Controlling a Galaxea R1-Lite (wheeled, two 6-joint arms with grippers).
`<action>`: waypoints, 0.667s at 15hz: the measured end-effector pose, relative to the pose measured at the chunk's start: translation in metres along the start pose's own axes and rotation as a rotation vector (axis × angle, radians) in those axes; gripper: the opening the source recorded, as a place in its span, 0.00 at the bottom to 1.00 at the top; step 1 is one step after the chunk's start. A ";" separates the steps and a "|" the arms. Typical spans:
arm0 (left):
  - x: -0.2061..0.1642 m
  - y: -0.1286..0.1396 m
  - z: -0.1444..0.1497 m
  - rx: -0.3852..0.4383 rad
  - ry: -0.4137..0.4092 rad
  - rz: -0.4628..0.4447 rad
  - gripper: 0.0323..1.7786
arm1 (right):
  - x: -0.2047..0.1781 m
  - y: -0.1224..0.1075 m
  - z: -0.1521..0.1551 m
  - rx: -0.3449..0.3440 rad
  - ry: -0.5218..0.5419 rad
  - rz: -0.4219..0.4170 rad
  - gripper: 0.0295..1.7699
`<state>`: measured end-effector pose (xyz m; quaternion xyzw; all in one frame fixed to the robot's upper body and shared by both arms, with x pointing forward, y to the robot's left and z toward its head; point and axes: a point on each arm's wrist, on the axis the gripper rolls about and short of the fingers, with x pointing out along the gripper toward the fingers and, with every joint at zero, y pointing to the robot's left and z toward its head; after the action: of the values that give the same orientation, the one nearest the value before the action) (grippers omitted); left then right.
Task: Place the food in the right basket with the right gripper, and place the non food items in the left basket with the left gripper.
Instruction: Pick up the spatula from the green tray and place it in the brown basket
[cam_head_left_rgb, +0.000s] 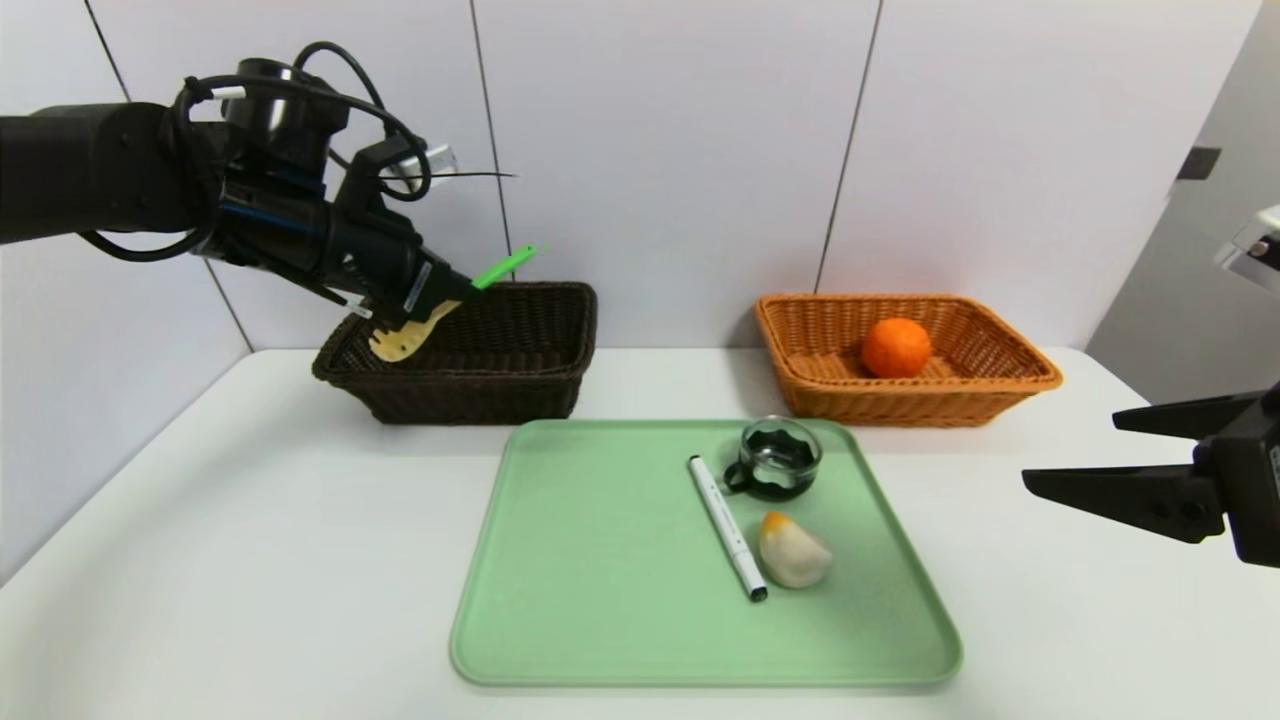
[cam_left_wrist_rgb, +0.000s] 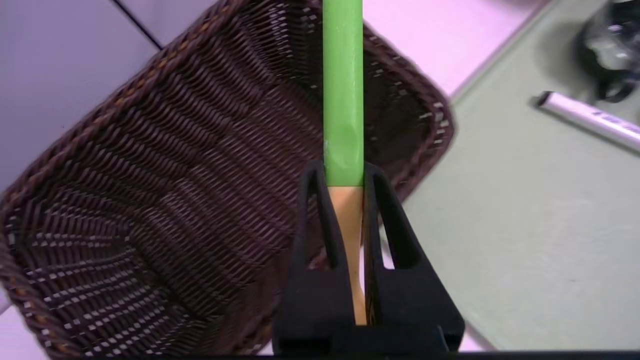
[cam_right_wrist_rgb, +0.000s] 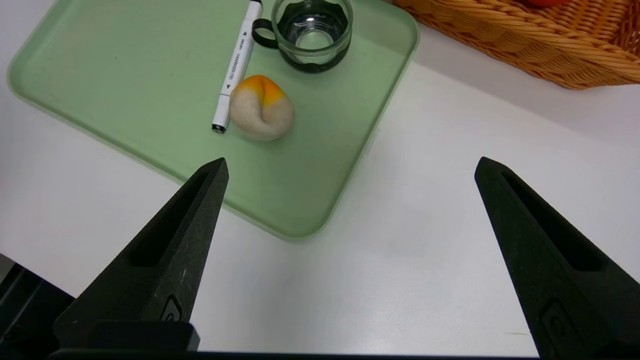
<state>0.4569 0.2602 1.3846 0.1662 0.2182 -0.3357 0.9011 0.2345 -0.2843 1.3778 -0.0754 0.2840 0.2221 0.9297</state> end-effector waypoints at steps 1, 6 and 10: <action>0.004 0.008 -0.003 0.017 0.007 0.011 0.05 | 0.000 0.000 0.000 0.000 0.001 0.000 0.96; 0.026 0.035 -0.024 0.146 0.056 0.032 0.05 | 0.002 0.000 0.000 0.000 0.006 0.001 0.96; 0.040 0.047 -0.032 0.242 0.072 0.035 0.05 | 0.004 0.000 -0.001 0.000 0.014 0.002 0.96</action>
<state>0.5074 0.2869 1.3447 0.2895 0.2056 -0.3378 0.8717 0.2368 -0.2835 1.3751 -0.0767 0.2906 0.2223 0.9275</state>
